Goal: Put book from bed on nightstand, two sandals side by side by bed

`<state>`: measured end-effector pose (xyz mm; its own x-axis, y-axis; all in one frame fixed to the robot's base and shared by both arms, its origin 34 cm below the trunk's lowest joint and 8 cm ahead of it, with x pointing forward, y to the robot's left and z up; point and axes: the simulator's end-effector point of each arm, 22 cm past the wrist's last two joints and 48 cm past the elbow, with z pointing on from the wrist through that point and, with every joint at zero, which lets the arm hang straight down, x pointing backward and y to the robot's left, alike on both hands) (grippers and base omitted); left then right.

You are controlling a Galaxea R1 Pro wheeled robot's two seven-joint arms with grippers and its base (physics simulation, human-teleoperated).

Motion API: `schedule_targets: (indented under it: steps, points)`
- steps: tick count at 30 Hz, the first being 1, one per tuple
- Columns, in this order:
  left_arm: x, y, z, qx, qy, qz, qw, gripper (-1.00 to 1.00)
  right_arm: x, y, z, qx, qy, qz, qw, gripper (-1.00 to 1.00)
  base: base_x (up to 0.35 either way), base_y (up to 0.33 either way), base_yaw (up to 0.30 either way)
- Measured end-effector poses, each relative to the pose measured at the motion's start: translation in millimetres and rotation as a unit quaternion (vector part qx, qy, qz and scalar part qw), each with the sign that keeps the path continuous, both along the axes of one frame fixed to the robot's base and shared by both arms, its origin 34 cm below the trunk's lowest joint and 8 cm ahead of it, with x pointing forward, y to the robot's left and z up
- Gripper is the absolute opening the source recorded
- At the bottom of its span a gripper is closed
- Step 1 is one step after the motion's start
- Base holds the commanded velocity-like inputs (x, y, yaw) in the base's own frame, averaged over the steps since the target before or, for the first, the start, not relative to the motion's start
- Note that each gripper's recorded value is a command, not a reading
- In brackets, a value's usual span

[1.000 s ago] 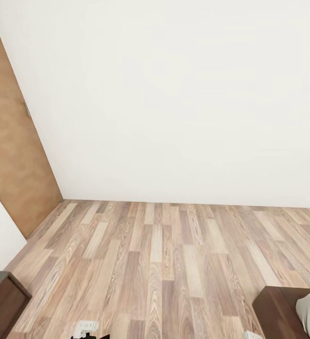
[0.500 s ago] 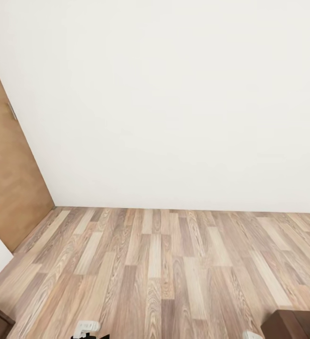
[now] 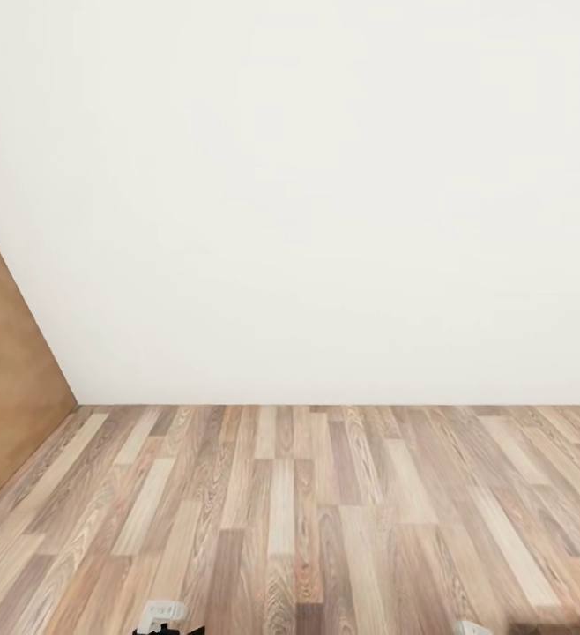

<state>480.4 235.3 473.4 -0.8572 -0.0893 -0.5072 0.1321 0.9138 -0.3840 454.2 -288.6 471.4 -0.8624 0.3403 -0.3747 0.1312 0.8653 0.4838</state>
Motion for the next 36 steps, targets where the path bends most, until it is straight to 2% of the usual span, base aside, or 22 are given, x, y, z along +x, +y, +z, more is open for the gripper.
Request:
schedule_targets:
  steps: [36]
  points:
    - [0.2, 0.1, 0.1, 0.0, 0.0, 0.0, 1.0, 1.0, -0.3, 0.2, -0.2, 0.0, 0.001, 0.001, 1.0, 1.0, 0.333, 0.0, -0.015]
